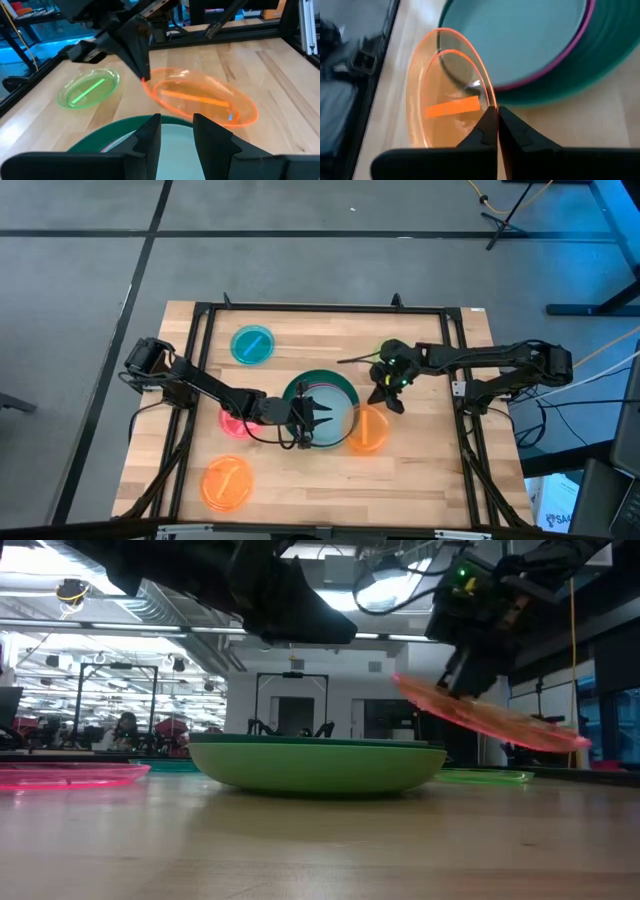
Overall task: Stack plastic plates
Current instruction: Stack the right orange plate on top of the light blue plate
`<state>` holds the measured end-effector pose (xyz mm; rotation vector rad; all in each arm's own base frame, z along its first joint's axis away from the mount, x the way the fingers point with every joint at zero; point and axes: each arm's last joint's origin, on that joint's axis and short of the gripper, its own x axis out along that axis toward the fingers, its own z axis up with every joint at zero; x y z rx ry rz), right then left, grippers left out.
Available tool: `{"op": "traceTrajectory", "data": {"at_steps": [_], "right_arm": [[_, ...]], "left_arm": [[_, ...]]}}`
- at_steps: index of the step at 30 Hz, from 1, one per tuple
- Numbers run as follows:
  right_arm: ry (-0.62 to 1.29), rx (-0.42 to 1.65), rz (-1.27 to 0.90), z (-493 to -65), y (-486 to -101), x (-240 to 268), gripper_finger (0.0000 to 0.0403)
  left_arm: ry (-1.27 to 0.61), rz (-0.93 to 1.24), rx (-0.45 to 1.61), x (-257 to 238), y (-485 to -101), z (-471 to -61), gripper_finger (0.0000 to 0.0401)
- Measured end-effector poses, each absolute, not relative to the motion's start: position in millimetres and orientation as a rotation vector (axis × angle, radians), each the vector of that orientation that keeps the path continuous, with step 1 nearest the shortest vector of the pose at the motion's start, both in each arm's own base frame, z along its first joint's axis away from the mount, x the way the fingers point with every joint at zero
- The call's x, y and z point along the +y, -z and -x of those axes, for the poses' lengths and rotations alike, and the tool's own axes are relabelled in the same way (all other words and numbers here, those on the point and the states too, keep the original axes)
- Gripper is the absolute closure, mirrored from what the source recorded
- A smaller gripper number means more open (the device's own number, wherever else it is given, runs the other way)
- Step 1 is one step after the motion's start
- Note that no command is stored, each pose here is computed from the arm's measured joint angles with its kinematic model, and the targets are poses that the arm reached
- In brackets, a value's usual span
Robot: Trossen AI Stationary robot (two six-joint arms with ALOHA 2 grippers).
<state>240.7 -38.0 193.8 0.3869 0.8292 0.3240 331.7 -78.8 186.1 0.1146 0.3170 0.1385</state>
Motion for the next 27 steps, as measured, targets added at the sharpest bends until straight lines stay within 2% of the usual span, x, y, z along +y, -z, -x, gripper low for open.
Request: {"op": "traceTrajectory", "data": {"at_steps": [9, 18, 27], "right_arm": [[-0.286, 0.65, -0.364, -254.2, -207.1, -41.8, 0.0402], [-0.058, 0.551, -0.256, -261.3, -213.9, -49.9, 0.0402], [-0.049, 0.483, -0.234, -264.8, -219.6, -51.1, 0.0402]], "left_arm": [[-0.118, -0.129, 0.224, -85.0, -195.1, -332.9, 0.0294], [-0.111, -0.137, 0.213, -86.8, -196.3, -332.7, 0.0294], [-0.111, -0.137, 0.213, -86.9, -196.3, -332.6, 0.0294]]}}
